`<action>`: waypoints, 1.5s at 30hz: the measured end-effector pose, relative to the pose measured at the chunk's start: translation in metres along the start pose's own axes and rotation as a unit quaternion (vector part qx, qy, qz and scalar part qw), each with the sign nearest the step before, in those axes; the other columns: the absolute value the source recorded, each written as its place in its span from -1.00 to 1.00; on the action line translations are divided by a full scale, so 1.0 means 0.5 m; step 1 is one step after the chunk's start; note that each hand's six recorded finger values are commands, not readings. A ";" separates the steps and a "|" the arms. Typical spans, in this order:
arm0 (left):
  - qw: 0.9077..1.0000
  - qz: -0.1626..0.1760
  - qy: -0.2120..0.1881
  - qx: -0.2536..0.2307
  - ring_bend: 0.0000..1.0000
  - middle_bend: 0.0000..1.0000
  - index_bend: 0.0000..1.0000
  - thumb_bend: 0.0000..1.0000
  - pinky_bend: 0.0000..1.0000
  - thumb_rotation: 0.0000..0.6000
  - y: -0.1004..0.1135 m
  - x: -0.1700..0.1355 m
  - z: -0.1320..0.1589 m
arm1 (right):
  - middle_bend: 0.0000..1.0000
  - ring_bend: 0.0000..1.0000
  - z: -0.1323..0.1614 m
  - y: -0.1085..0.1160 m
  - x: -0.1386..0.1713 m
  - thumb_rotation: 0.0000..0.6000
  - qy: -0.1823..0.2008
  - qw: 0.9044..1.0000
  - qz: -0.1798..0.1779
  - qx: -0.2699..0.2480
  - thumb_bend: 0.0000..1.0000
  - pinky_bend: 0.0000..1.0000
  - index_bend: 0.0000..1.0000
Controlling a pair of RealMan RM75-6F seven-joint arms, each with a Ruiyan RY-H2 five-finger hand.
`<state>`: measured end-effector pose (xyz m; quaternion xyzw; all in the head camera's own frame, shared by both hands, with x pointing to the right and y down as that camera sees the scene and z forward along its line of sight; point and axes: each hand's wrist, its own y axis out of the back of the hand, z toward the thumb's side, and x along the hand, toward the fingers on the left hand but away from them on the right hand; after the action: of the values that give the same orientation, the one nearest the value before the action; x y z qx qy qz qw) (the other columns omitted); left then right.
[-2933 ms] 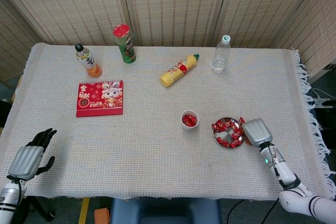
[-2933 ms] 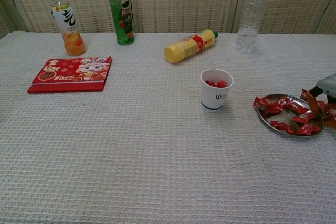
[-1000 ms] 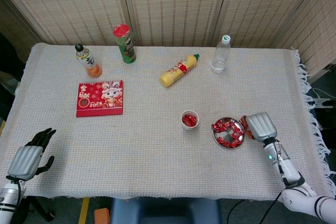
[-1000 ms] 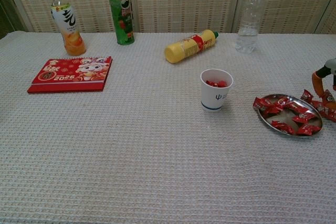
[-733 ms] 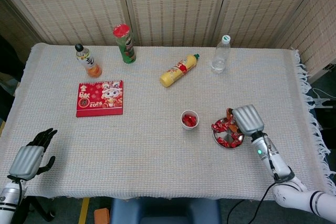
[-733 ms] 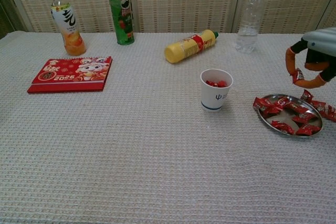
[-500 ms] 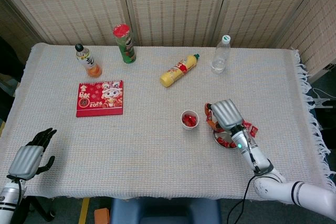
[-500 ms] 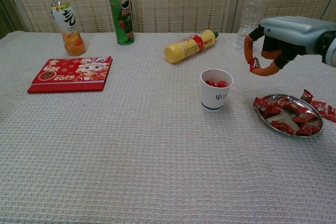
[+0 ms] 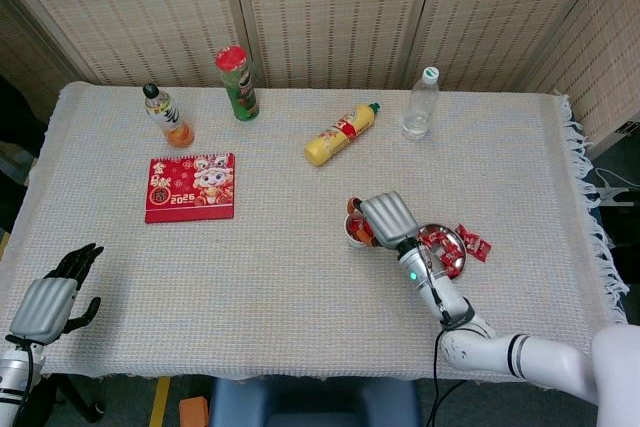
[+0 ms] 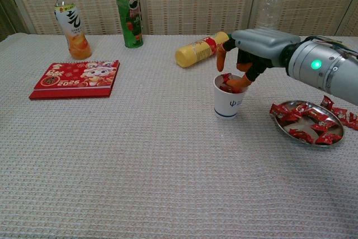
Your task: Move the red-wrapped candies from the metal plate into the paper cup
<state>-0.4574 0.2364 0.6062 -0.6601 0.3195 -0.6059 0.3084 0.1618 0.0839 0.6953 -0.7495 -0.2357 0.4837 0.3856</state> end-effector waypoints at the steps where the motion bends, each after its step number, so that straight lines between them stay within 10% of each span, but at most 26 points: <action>1: 1.000 0.000 0.000 0.000 -0.86 -1.00 -1.00 -0.12 -0.29 1.00 0.000 0.000 0.000 | 1.00 1.00 -0.002 0.001 0.001 1.00 -0.001 1.000 0.000 0.003 -0.37 1.00 -0.42; 10: 1.000 0.003 -0.001 0.001 -0.86 -1.00 -1.00 -0.13 -0.29 1.00 0.002 -0.001 0.001 | 1.00 0.98 -0.036 0.014 0.026 1.00 -0.015 1.000 -0.009 0.025 -0.37 1.00 -0.47; 20: 1.000 -0.003 -0.003 0.007 -0.86 -1.00 -1.00 -0.13 -0.29 1.00 -0.006 0.001 0.007 | 1.00 0.94 -0.218 -0.024 0.128 1.00 -0.090 0.991 0.027 0.090 -0.38 1.00 -0.33; 35: 1.000 -0.011 -0.001 0.016 -0.86 -1.00 -1.00 -0.13 -0.29 1.00 -0.018 0.009 0.012 | 1.00 0.94 -0.390 -0.060 0.188 1.00 -0.177 0.981 0.059 0.053 -0.38 1.00 -0.13; 45: 1.000 -0.014 0.000 0.018 -0.86 -1.00 -1.00 -0.13 -0.29 1.00 -0.022 0.012 0.014 | 1.00 0.94 -0.395 -0.087 0.175 1.00 -0.172 0.981 0.079 0.043 -0.38 1.00 -0.36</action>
<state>-0.4497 0.2385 0.6178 -0.6587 0.2991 -0.6160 0.3117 0.3787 0.1039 0.7293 -0.6538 -0.2174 0.6442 0.3320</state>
